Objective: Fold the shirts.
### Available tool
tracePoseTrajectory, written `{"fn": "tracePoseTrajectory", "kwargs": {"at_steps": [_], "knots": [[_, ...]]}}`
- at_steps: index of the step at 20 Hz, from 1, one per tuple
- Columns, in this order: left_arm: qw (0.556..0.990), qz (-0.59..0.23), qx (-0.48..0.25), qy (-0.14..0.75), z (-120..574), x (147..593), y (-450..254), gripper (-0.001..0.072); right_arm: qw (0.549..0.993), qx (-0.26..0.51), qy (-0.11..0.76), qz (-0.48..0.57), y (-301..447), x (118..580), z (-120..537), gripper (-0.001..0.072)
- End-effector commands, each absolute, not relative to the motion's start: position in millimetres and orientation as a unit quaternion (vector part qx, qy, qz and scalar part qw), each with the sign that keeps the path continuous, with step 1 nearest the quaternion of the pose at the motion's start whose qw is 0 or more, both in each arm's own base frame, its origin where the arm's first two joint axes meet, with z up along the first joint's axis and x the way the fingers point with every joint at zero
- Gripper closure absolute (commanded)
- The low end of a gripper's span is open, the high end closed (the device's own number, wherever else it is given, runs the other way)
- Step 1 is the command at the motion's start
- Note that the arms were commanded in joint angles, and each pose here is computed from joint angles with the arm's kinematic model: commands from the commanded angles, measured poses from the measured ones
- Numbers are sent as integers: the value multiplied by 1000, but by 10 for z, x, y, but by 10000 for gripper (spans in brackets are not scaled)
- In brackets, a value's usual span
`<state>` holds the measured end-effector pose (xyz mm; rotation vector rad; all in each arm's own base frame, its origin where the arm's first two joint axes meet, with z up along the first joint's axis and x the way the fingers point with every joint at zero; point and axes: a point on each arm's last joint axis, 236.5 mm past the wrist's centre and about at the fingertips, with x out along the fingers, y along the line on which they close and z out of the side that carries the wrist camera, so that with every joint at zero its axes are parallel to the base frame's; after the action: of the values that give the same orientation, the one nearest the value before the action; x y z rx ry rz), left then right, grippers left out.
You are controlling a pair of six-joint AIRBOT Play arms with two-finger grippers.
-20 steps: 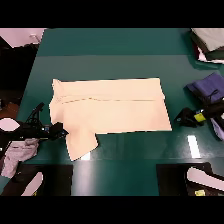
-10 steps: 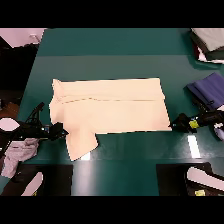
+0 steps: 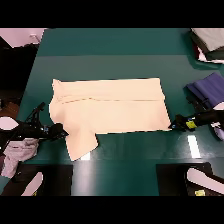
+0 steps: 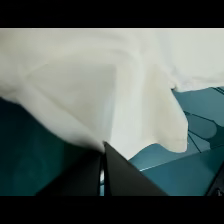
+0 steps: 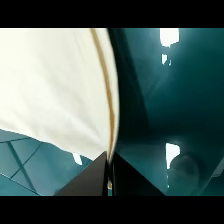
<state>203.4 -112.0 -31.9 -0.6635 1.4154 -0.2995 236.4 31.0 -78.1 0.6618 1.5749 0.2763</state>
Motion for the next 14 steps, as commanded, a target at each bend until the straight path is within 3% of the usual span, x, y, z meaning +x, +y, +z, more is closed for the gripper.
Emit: {"fn": "tracePoseTrajectory", "kwargs": {"at_steps": [1, 5, 8, 14], "knots": [[684, -165, -284, 652, -135, 1935, -1182, 682, 664, 270, 691, 99, 80, 2185, -575, 700], [669, -211, -284, 654, 141, 1862, -1321, 683, 700, 276, 657, 47, -193, 2039, -254, 700], [693, -231, -298, 614, 393, 1996, -1404, 682, 720, 275, 636, 37, -192, 2066, -130, 700], [811, -201, -275, 476, 916, 2815, -1163, 681, 763, 244, 595, 64, -34, 2618, 95, 700]]}}
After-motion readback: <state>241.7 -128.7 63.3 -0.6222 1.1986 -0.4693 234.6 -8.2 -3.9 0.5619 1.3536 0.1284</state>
